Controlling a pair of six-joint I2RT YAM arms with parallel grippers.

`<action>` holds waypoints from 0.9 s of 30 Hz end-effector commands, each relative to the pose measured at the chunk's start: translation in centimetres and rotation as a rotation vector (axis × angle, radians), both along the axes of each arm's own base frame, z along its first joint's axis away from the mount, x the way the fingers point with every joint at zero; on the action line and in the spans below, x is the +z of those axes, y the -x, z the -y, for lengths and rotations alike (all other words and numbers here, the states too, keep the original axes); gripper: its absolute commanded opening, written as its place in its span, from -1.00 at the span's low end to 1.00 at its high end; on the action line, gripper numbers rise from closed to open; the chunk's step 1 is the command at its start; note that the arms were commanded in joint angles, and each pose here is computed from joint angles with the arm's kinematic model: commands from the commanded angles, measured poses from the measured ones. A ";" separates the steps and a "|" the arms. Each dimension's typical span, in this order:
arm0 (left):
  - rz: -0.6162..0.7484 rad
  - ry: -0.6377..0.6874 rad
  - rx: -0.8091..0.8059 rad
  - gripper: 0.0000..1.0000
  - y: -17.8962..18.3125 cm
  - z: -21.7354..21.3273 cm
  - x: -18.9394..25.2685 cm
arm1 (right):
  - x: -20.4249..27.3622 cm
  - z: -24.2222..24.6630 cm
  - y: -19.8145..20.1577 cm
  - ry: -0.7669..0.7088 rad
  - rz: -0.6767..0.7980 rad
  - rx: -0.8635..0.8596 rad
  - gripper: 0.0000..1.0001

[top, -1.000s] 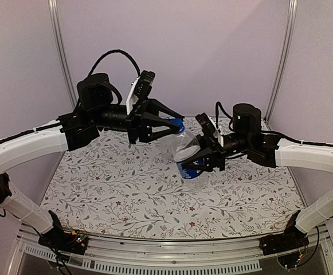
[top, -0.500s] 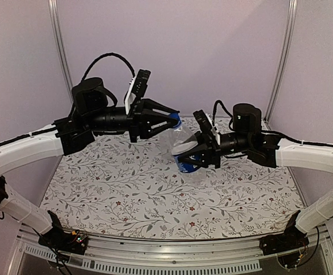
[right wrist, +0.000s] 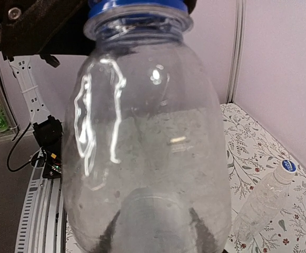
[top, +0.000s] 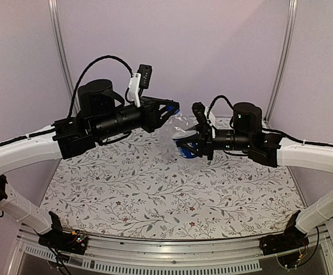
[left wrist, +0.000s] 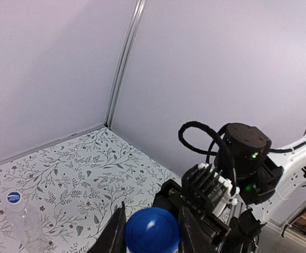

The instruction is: Unscrew the bottle caps

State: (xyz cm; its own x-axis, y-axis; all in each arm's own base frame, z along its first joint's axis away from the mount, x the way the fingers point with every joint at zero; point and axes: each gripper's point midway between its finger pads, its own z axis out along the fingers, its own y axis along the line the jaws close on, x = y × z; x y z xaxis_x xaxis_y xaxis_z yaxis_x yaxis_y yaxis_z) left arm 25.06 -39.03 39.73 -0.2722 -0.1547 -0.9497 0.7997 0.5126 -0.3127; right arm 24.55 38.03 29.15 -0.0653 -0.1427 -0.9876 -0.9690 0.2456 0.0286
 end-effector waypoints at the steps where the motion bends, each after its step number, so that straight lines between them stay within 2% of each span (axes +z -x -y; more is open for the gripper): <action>1: -0.002 0.058 0.159 -0.87 -2.0 -1.2 2.4 | 0.6 1.3 -2.2 0.010 0.003 -0.147 -0.33; 11: 0.029 0.061 0.132 -0.43 -1.6 -1.0 2.9 | 0.7 0.8 -0.3 -0.009 0.014 -0.035 -0.33; 21: 0.090 0.070 0.045 0.41 0.2 -1.4 3.4 | 1.1 0.5 1.3 -0.029 0.014 0.055 -0.33; 25: 0.156 0.085 -0.047 0.64 1.7 -2.0 4.3 | 1.2 0.4 2.2 -0.035 0.011 0.107 -0.33; 27: 0.206 0.089 -0.167 0.67 3.5 -1.9 4.7 | 1.3 0.3 3.1 -0.041 0.008 0.158 -0.33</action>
